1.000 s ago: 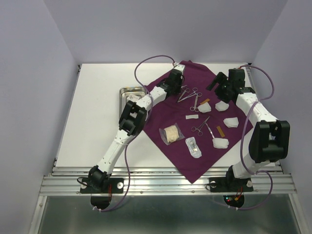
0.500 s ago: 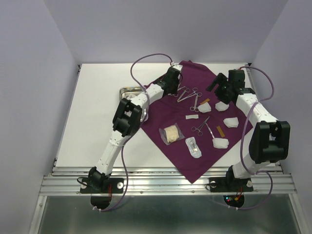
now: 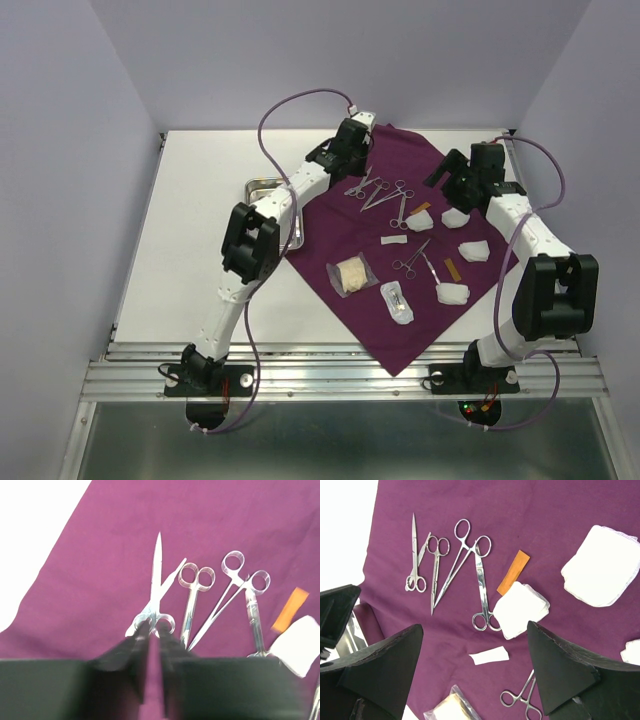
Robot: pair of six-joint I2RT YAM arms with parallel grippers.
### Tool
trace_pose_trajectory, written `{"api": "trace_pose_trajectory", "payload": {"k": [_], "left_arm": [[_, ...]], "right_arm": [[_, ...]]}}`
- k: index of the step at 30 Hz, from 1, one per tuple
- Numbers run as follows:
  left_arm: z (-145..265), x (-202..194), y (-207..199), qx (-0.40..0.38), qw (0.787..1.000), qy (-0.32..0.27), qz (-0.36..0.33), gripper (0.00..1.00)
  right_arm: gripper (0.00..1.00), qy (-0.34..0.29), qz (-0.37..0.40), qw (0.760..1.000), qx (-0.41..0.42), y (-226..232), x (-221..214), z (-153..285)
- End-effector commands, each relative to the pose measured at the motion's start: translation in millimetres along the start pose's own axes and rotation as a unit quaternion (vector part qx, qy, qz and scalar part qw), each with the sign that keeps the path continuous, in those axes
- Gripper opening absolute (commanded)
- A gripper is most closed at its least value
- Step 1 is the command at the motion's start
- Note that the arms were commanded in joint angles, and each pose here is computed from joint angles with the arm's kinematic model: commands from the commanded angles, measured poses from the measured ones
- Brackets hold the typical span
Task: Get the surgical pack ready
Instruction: Move the medical item into the surgical kit.
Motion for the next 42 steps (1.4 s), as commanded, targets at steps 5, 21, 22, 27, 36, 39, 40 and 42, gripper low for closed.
{"api": "trace_pose_trajectory", "payload": {"k": [5, 21, 22, 27, 36, 39, 40, 42], "left_arm": [[-24.4, 11.7, -9.8, -0.023, 0.999, -0.017, -0.016, 0.61], [-63.5, -37.5, -3.9, -0.003, 0.999, 0.051, -0.015, 0.52], [-63.2, -39.6, -3.3, -0.001, 0.998, 0.055, -0.016, 0.52], [-60.8, -48.7, -0.6, 0.009, 0.997, 0.076, -0.024, 0.42], [-44.9, -41.1, -1.9, 0.006, 0.996, 0.08, -0.03, 0.15], [-35.9, -35.4, -2.2, 0.002, 0.996, 0.078, -0.032, 0.09], [-33.6, -33.9, -2.4, 0.0, 0.996, 0.077, -0.033, 0.09], [-27.5, -32.6, -2.1, -0.003, 0.996, 0.081, -0.036, 0.06]], "right_arm": [[0.89, -0.021, 0.0, 1.0, 0.016, 5.0, 8.0, 10.9], [0.89, -0.008, -0.001, 1.0, 0.009, 1.5, 4.5, -0.9], [0.9, -0.009, -0.002, 1.0, 0.01, 1.6, 4.6, -1.5], [0.89, -0.008, -0.003, 1.0, 0.009, 1.5, 4.4, -2.0], [0.89, -0.01, -0.004, 1.0, 0.011, 1.6, 4.1, 0.7], [0.89, -0.013, -0.004, 1.0, 0.012, 2.1, 4.5, 3.1], [0.9, -0.012, -0.005, 1.0, 0.013, 2.1, 4.2, 3.5], [0.89, -0.015, -0.005, 1.0, 0.015, 2.9, 5.0, 5.4]]}}
Point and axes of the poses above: each gripper's point midway between its finger pads, its own z axis back along the fingers, its own y axis along the line the jaws close on, x = y × z, the point moved 10 cm from there along z, back along the fingers, and after that the axes turned 1 degree about -z, right-handed, at the moved point
